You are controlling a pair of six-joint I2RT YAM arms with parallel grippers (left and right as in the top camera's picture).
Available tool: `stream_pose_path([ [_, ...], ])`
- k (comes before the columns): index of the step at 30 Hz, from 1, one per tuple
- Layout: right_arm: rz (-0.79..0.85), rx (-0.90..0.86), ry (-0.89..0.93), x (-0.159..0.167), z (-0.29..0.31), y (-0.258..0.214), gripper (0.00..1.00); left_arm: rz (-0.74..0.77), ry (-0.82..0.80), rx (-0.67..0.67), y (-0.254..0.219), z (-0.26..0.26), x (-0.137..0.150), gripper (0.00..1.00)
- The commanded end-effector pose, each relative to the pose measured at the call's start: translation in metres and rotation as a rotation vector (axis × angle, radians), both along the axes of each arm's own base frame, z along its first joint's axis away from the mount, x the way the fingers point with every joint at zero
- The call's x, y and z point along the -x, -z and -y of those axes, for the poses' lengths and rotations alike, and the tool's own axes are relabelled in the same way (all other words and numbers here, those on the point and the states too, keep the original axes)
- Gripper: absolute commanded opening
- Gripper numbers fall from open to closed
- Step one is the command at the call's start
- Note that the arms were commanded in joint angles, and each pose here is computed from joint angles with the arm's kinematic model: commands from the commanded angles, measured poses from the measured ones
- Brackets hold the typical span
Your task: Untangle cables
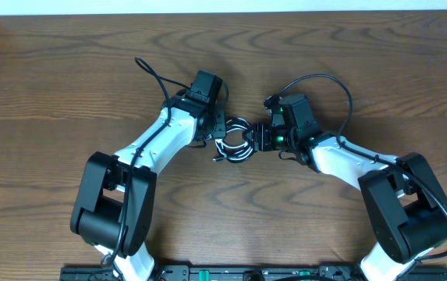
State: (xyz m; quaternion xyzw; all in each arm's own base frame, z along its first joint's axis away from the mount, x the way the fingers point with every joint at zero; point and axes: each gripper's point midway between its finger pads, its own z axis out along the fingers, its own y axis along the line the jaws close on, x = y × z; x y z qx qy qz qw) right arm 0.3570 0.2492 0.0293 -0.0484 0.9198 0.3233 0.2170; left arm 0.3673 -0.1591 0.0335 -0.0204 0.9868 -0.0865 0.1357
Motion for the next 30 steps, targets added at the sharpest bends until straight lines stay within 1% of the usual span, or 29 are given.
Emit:
stream_pose_path([
  [1, 0.011, 0.027, 0.019, -0.002, 0.003, 0.006, 0.50, -0.023, -0.024, -0.021, 0.010, -0.008, 0.003, 0.46],
  [7, 0.025, 0.053, 0.016, 0.001, -0.002, 0.007, 0.49, -0.034, -0.068, -0.009, 0.011, -0.024, -0.002, 0.46],
  [10, 0.029, 0.059, 0.003, 0.005, -0.008, 0.008, 0.44, -0.068, -0.079, 0.063, 0.010, -0.024, -0.001, 0.49],
  [11, 0.029, 0.059, -0.004, 0.006, -0.010, 0.008, 0.41, -0.076, -0.081, 0.081, 0.010, -0.024, 0.000, 0.50],
  [14, 0.026, 0.052, -0.028, 0.012, -0.018, 0.007, 0.24, -0.097, -0.081, 0.147, 0.007, -0.026, 0.000, 0.51],
  [16, 0.022, 0.035, -0.057, 0.018, -0.026, 0.006, 0.22, -0.104, -0.079, 0.179, 0.006, -0.027, -0.001, 0.51],
  [18, 0.022, 0.011, -0.091, 0.024, -0.036, 0.003, 0.25, -0.111, -0.087, 0.210, 0.004, -0.030, -0.002, 0.51],
  [19, 0.026, 0.005, -0.103, 0.027, -0.040, 0.002, 0.28, -0.115, -0.096, 0.214, 0.004, -0.033, -0.002, 0.51],
  [20, 0.032, 0.001, -0.116, 0.029, -0.045, 0.000, 0.33, -0.121, -0.107, 0.212, 0.005, -0.037, -0.002, 0.51],
  [22, 0.046, 0.007, -0.119, 0.030, -0.048, 0.000, 0.38, -0.135, -0.129, 0.209, 0.006, -0.045, 0.000, 0.51],
  [23, 0.050, 0.009, -0.117, 0.029, -0.049, 0.000, 0.40, -0.137, -0.135, 0.209, 0.006, -0.047, 0.000, 0.51],
  [24, 0.054, 0.007, -0.116, 0.029, -0.049, -0.001, 0.45, -0.140, -0.145, 0.210, 0.006, -0.049, 0.000, 0.51],
  [25, 0.059, 0.006, -0.113, 0.027, -0.048, -0.002, 0.47, -0.146, -0.157, 0.211, 0.006, -0.051, 0.000, 0.51],
  [28, 0.080, 0.028, -0.078, 0.019, -0.042, -0.001, 0.48, -0.168, -0.201, 0.216, 0.007, -0.053, 0.003, 0.51],
  [29, 0.089, 0.035, -0.065, 0.016, -0.040, -0.002, 0.51, -0.173, -0.211, 0.218, 0.007, -0.053, 0.003, 0.51],
  [30, 0.098, 0.043, -0.053, 0.013, -0.038, -0.002, 0.55, -0.180, -0.223, 0.220, 0.007, -0.053, 0.004, 0.51],
])
